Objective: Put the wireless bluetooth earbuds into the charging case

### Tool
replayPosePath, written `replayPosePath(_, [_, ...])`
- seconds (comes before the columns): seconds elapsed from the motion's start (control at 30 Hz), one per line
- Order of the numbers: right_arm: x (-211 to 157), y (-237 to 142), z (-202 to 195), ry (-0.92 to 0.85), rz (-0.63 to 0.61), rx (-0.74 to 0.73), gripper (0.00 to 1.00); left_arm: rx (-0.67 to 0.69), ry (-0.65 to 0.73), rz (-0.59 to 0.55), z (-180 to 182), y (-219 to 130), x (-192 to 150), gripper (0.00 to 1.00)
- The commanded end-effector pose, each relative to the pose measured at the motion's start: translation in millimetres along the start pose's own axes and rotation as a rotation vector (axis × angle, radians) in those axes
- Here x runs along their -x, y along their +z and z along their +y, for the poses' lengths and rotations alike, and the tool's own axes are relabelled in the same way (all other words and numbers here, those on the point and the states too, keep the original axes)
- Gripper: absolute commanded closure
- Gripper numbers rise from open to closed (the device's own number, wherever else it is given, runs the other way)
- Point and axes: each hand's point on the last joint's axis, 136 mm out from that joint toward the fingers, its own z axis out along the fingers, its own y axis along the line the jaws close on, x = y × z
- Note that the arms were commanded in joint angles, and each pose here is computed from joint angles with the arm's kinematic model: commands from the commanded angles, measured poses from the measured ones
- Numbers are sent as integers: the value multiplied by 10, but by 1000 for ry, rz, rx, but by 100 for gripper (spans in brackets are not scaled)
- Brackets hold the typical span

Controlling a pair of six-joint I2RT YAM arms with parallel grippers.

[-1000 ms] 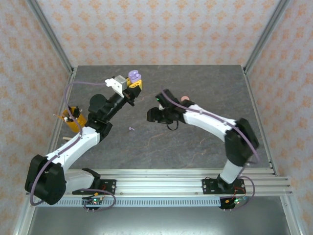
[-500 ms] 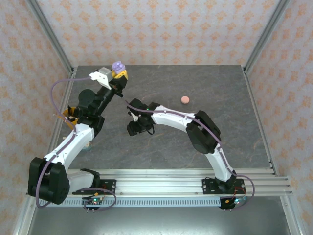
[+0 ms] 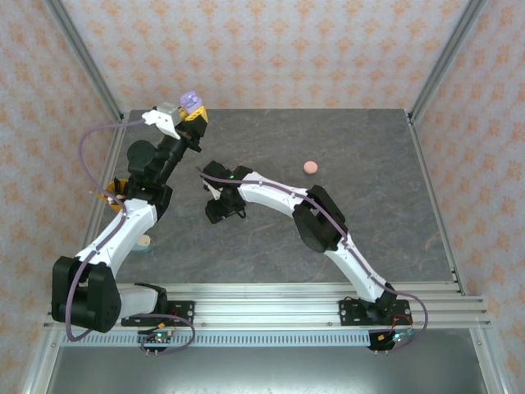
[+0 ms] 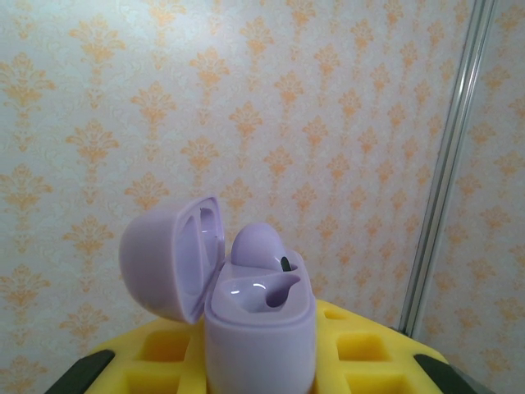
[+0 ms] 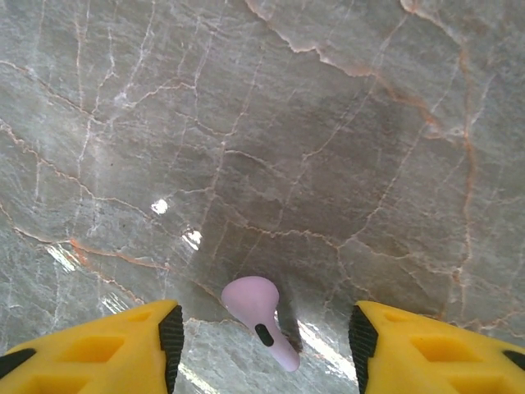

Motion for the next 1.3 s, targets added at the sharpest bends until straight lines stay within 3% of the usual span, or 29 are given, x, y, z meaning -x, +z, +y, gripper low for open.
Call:
replayPosePath(0.0, [-110,67,-90,-21,56,-50,44,-16,7,-74,-24,47,250,100])
replayPosePath(0.3, [-185,145,-137,-61,86,-137,53,-15,-17,-71,1,81,196,100])
replayPosePath(0.57, [-201,216,-41,-119,102,-179,54,-14,-17,-73,-3,66,218,100])
replayPosePath(1.27, [-136,135,-55,-112,67,-244,81,-21,-23,-55,-21,38,164,100])
